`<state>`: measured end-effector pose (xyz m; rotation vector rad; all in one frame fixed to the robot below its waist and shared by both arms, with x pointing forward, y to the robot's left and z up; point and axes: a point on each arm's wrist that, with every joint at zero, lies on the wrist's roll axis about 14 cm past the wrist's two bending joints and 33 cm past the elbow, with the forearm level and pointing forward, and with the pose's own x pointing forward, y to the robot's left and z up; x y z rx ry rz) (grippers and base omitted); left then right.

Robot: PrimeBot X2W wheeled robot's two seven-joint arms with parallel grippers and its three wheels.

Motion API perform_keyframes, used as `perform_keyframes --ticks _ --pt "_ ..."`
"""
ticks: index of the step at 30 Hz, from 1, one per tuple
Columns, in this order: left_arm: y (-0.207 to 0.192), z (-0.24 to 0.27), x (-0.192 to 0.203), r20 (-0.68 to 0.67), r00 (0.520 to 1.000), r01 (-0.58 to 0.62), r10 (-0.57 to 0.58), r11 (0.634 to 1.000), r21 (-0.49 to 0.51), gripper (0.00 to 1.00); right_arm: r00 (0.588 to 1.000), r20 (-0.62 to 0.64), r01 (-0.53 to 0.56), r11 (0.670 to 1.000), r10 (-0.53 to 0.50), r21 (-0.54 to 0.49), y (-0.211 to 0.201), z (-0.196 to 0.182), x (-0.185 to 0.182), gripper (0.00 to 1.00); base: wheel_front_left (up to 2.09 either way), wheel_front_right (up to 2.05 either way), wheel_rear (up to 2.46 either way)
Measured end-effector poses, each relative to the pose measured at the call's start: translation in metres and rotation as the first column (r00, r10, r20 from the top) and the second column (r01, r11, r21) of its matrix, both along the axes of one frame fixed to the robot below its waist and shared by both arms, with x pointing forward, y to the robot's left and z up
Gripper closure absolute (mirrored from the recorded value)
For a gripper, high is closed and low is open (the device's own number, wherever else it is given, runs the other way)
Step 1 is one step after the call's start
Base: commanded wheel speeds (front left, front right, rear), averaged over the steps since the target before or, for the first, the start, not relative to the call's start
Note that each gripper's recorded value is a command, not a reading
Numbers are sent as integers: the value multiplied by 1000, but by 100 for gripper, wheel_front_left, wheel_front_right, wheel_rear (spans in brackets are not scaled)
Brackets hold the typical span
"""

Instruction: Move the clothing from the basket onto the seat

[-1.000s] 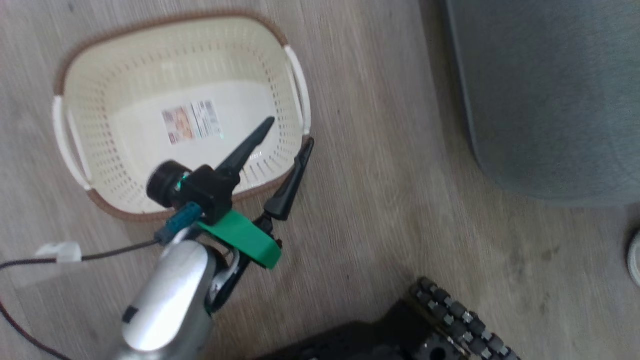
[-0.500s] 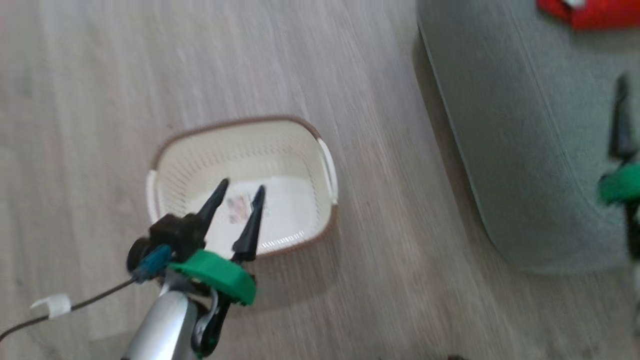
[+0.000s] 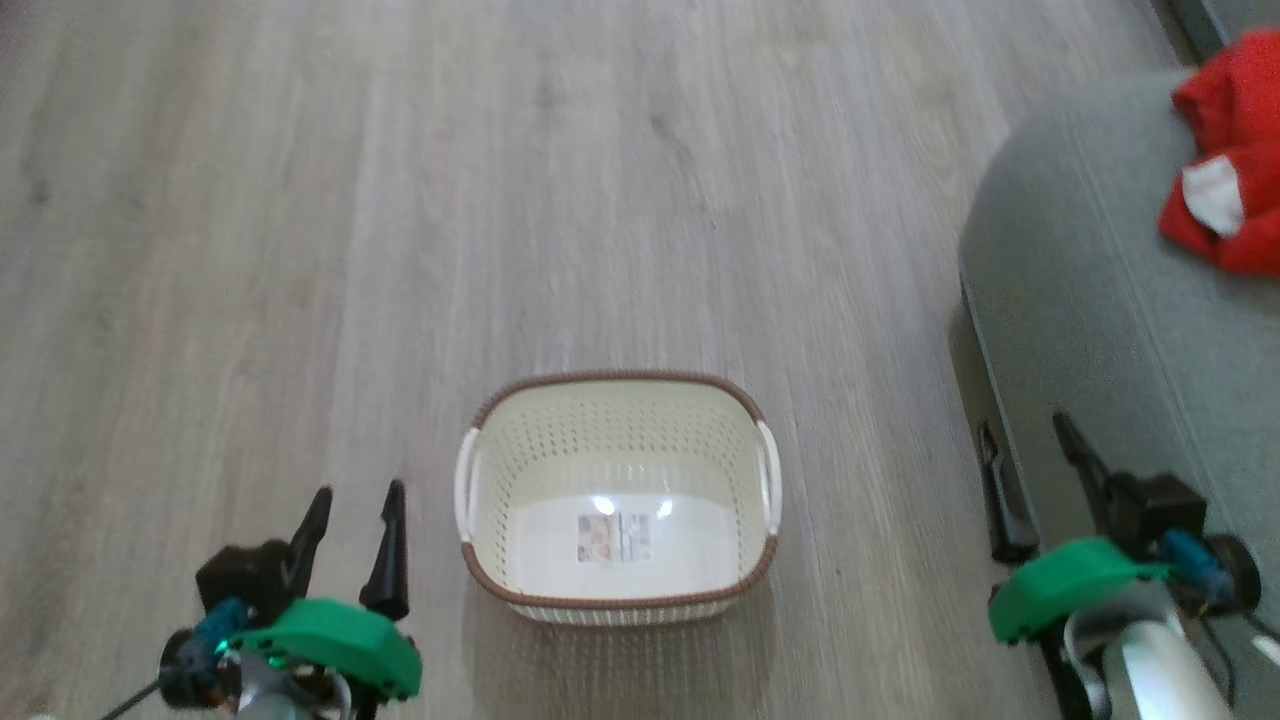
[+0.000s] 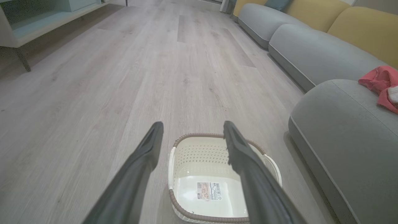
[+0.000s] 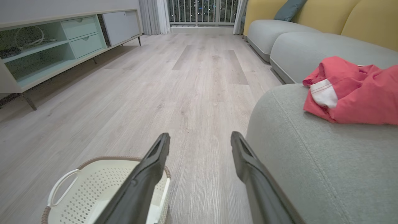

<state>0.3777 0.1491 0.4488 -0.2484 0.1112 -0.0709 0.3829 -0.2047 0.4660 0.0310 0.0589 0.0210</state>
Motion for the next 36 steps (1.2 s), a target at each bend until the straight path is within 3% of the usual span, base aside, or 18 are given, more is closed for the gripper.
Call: perform_keyframes --ticks 9,29,30,36 --pt "35 8 -25 25 995 -100 99 994 39 0 998 -20 -61 998 62 22 30 -7 -15 0 0 0 0" --pt "14 7 -20 25 999 -21 20 999 29 0 999 -11 -42 999 42 4 24 -5 -19 0 0 0 0" --pt "13 3 -21 11 1000 -19 19 999 29 100 999 -25 -42 999 42 5 24 -9 -20 100 0 0 0" --pt "12 -38 -48 -128 991 -23 24 1000 14 100 987 -158 -23 999 27 32 21 -48 -44 100 0 0 0"
